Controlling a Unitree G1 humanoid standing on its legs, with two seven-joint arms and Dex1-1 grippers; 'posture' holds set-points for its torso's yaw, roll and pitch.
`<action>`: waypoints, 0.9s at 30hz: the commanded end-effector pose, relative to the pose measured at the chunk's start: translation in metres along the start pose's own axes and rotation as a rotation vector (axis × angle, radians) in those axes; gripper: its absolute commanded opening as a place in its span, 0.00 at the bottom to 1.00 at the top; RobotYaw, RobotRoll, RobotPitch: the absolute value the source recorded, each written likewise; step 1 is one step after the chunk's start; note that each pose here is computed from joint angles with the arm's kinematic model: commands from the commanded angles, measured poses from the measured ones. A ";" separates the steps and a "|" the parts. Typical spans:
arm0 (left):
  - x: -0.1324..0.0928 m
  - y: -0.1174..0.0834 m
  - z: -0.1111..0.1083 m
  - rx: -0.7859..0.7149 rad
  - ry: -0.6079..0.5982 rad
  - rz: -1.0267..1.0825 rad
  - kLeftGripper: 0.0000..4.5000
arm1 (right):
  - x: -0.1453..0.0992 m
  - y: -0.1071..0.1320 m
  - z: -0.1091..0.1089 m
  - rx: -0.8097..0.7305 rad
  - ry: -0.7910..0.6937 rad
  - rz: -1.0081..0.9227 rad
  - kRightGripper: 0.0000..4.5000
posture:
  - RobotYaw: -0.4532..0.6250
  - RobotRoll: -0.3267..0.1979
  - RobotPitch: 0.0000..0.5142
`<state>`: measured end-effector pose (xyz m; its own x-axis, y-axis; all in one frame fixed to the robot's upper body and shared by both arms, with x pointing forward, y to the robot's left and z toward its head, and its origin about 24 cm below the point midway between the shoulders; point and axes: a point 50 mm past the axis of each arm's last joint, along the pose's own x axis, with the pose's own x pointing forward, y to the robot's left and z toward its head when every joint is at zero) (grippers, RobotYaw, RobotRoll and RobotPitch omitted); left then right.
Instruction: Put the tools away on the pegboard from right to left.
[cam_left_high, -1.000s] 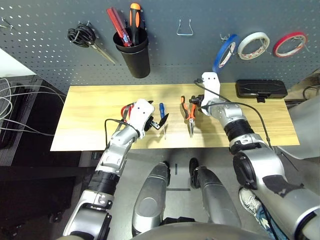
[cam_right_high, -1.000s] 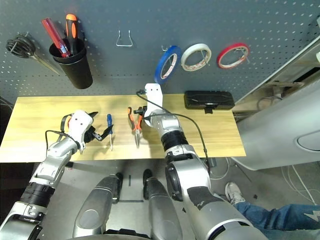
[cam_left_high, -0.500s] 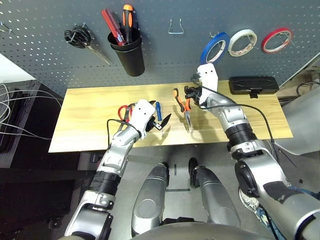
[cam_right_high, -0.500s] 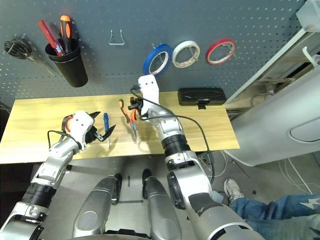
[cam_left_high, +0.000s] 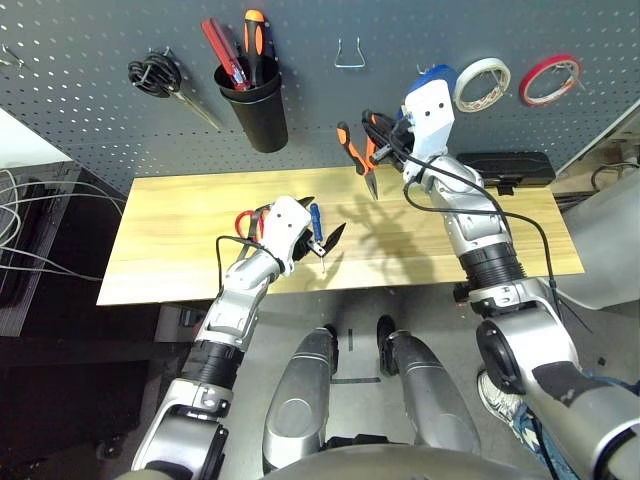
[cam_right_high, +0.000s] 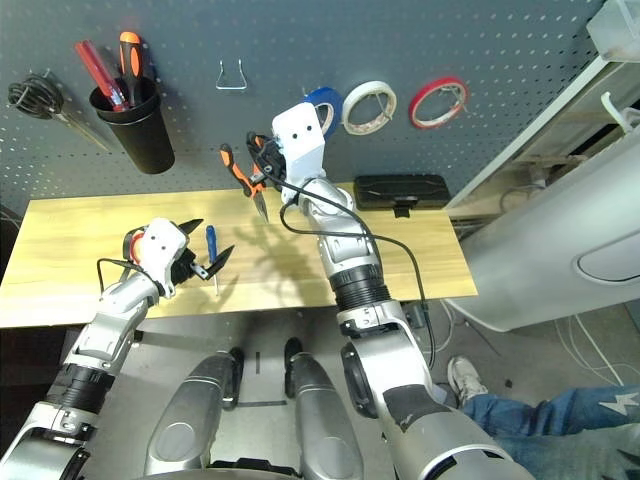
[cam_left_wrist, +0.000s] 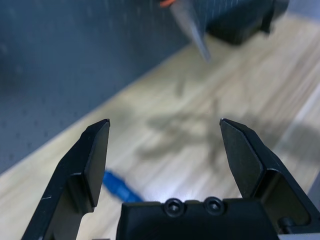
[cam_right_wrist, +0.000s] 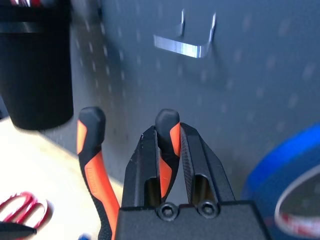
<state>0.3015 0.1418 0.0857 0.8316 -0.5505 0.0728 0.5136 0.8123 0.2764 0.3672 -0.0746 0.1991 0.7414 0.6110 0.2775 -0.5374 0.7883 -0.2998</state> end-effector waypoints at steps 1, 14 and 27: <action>-0.002 0.006 0.018 -0.038 -0.111 0.051 1.00 | 0.003 -0.003 0.027 -0.030 -0.148 -0.011 0.09 | 0.56 0.62 0.50; 0.004 0.027 0.051 0.004 -0.239 0.136 1.00 | 0.018 -0.018 0.080 -0.028 -0.389 -0.121 0.09 | 0.56 0.62 0.49; 0.013 0.030 0.062 -0.013 -0.282 0.152 1.00 | 0.038 -0.017 0.105 -0.061 -0.557 -0.173 0.09 | 0.57 0.62 0.48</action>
<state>0.3146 0.1461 0.1586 0.7997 -0.4561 0.3904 0.3908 0.8891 0.2384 0.3654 -0.0605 0.3029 0.5260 0.4457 0.7244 -0.3960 0.8821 -0.2552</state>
